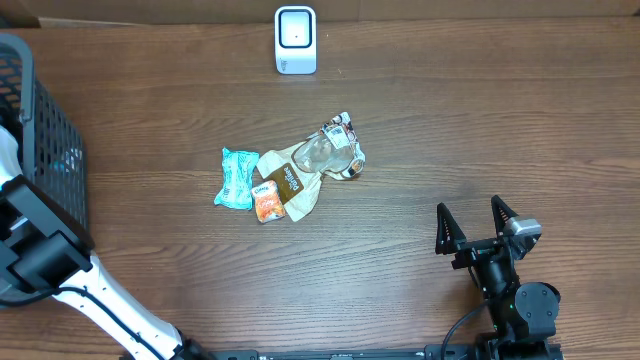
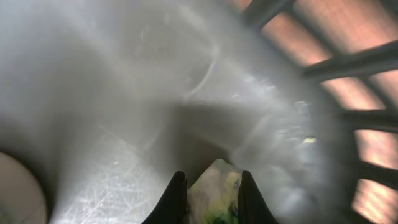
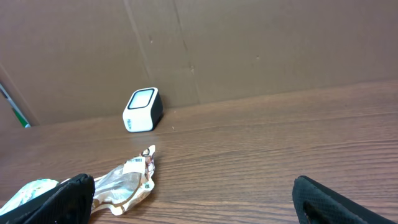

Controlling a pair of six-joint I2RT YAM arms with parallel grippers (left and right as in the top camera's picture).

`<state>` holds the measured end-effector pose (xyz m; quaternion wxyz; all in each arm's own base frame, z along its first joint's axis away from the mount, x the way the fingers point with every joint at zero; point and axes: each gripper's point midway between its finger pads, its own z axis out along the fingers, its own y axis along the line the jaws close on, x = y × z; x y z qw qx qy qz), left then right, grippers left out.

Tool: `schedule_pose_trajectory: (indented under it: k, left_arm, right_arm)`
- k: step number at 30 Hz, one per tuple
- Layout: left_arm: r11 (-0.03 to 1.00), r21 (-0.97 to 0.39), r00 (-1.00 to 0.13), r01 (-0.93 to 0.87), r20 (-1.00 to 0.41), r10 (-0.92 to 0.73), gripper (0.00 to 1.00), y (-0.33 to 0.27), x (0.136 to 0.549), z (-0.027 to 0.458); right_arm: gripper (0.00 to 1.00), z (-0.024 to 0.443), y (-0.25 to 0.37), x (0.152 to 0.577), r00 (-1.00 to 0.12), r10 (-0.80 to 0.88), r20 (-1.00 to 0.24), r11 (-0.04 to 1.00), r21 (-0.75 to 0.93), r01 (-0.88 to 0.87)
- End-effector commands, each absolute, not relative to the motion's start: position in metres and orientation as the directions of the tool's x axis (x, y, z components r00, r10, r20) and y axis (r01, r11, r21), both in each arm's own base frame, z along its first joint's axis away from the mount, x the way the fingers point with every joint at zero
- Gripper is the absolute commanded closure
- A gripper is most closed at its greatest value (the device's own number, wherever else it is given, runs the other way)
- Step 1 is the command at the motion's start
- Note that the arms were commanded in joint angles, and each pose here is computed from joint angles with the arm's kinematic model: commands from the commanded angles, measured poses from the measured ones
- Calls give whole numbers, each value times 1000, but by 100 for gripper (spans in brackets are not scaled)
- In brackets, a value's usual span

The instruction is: Scan the item barcode

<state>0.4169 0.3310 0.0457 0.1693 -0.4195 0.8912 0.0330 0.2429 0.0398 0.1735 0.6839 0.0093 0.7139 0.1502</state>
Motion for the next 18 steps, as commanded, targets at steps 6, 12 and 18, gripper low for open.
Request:
schedule_pose_trajectory:
  k: [6, 12, 18]
  left_arm:
    - [720, -232, -400, -654, -702, -589, 96, 310, 407, 316]
    - [854, -259, -435, -451, -772, -464, 96, 204, 372, 404]
    - [958, -259, -638, -124, -718, -277, 96, 57, 373, 401]
  right_arm:
    - [0, 171, 39, 243, -62, 219, -974, 956, 226, -188]
    - [0, 171, 39, 243, -62, 218, -974, 956, 226, -188]
    - [0, 171, 39, 243, -62, 218, -974, 956, 226, -188]
